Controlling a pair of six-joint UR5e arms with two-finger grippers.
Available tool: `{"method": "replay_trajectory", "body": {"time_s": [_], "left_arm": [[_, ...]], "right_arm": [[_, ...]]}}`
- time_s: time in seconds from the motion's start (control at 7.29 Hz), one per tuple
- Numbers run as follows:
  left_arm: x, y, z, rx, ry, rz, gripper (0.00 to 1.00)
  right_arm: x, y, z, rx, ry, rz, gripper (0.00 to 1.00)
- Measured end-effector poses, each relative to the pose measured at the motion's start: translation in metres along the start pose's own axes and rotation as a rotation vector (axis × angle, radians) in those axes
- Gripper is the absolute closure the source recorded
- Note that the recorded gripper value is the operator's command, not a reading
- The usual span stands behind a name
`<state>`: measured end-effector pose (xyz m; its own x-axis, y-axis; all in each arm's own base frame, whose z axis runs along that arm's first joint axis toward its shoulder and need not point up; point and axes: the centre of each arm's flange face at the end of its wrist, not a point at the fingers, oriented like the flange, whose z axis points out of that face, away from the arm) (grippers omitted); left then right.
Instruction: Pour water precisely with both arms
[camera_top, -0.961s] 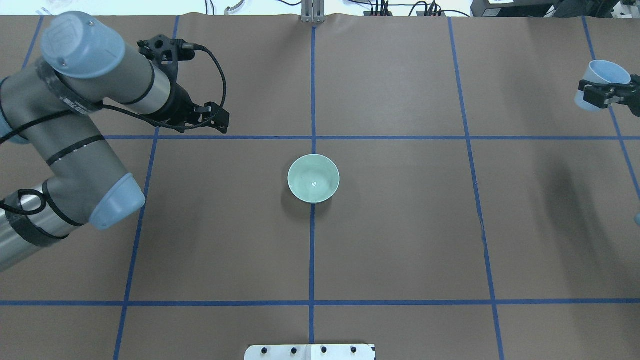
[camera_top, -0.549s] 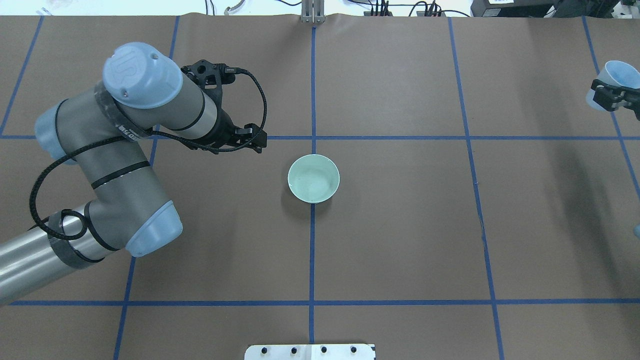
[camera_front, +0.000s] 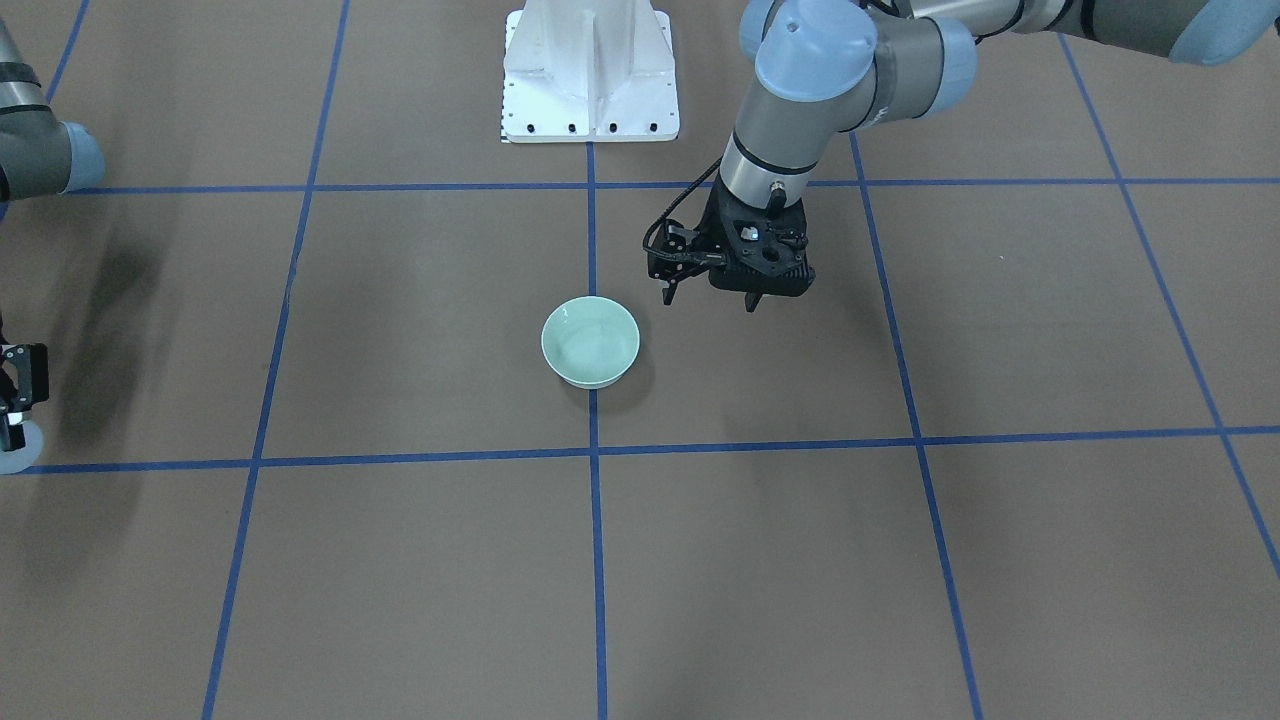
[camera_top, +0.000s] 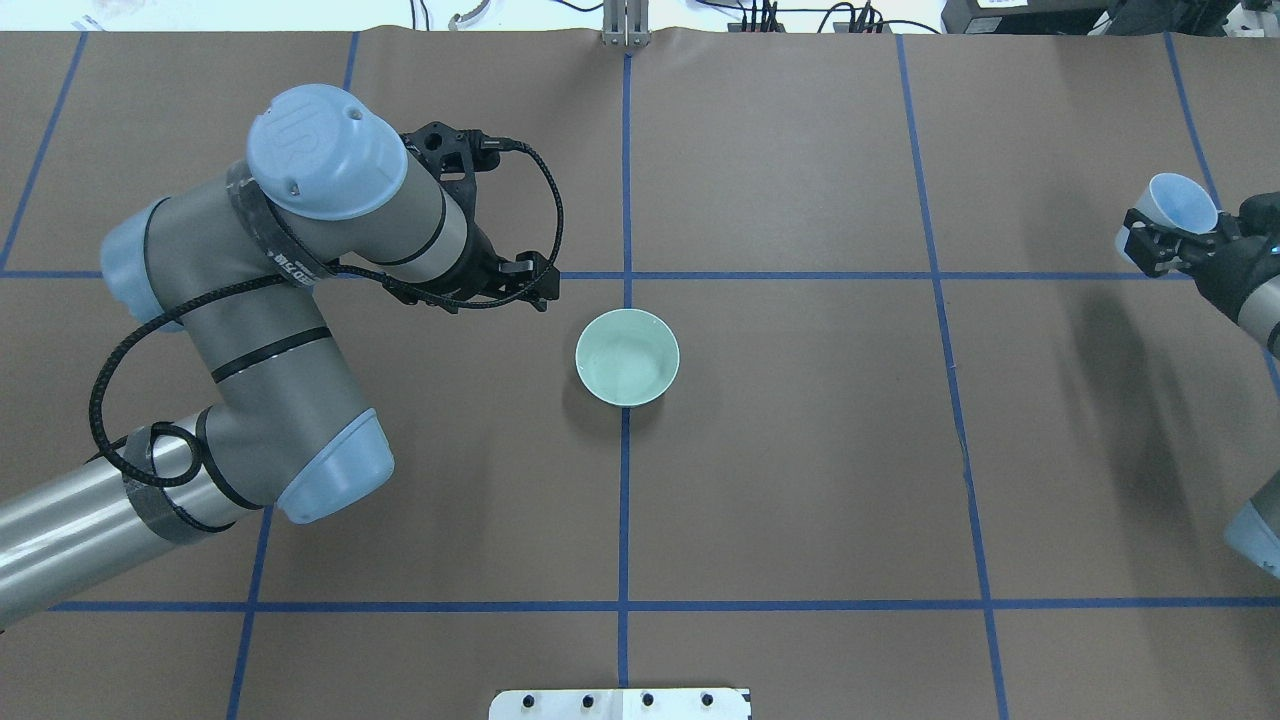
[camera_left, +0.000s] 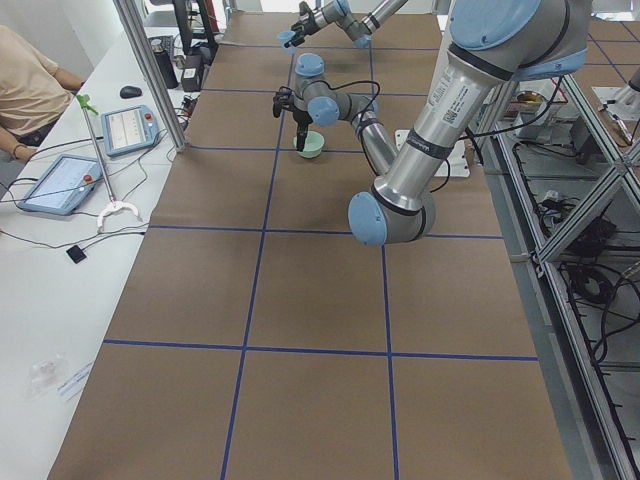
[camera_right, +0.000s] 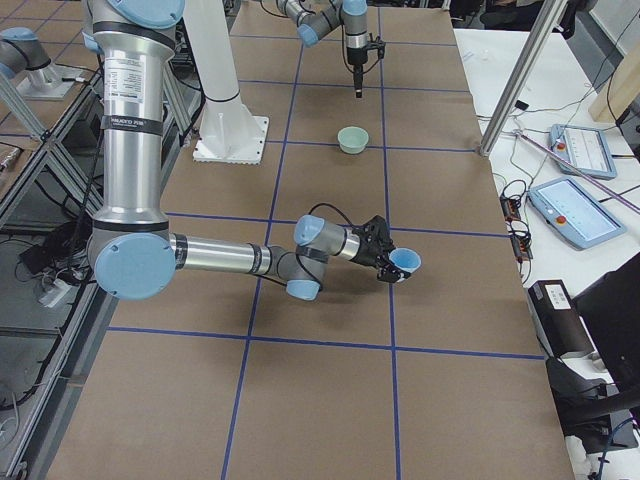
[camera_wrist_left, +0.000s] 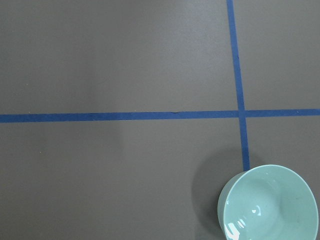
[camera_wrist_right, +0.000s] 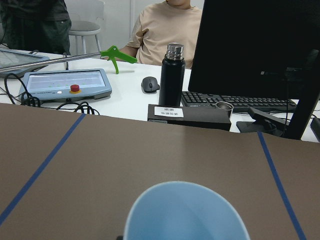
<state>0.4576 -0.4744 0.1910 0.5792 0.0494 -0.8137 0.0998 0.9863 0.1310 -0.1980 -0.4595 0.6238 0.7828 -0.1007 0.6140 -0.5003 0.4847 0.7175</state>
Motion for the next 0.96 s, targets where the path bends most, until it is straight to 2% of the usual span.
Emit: {"method": "replay_trajectory", "body": {"time_s": [0.14,0.27,0.41,0.96], "left_arm": [[0.001,0.001,0.001,-0.002,0.001,0.002,0.00],[0.002,0.002,0.001,-0.003,0.001,0.003,0.00],[0.002,0.003,0.001,-0.004,0.001,0.003,0.00],[0.002,0.003,0.002,-0.005,0.001,0.004,0.00]], "right_arm": [[-0.005,0.021,-0.004,0.013,-0.001,-0.005,0.38],[-0.010,0.038,-0.007,0.032,0.007,-0.006,0.27],[-0.017,0.050,-0.009,0.052,0.018,-0.013,0.03],[-0.028,0.075,-0.014,0.106,0.058,-0.004,0.01]]}}
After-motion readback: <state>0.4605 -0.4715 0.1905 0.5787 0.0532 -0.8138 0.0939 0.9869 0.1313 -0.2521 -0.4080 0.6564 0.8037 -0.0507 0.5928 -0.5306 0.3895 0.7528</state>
